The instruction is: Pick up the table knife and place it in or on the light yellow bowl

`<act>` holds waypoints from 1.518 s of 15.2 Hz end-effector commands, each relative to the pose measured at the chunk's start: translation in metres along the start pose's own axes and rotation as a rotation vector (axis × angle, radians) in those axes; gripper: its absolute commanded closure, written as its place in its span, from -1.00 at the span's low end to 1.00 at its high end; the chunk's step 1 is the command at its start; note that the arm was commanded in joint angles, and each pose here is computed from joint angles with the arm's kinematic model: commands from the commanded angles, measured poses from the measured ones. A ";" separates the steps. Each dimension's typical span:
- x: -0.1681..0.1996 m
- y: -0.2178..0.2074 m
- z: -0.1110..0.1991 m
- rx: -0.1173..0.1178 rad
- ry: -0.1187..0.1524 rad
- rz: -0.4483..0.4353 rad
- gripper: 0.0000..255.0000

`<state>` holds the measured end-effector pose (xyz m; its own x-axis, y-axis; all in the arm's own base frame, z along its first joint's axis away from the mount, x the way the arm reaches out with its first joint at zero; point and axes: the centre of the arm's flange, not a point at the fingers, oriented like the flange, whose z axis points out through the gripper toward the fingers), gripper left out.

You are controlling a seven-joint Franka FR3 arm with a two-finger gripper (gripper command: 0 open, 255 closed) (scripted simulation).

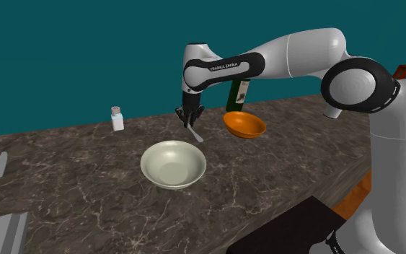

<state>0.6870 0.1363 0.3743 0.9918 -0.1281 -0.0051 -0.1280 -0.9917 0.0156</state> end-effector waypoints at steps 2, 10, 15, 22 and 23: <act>0.000 0.000 0.000 0.000 0.000 0.000 1.00; 0.000 0.000 -0.021 0.000 0.000 0.000 1.00; 0.000 0.001 -0.047 0.000 0.000 0.000 1.00; 0.000 0.001 -0.084 0.000 0.000 0.000 1.00; 0.000 0.001 -0.090 0.000 0.000 0.000 1.00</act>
<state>0.6871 0.1368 0.4585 0.9917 -0.1281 -0.0046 -0.1280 -0.9917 0.0153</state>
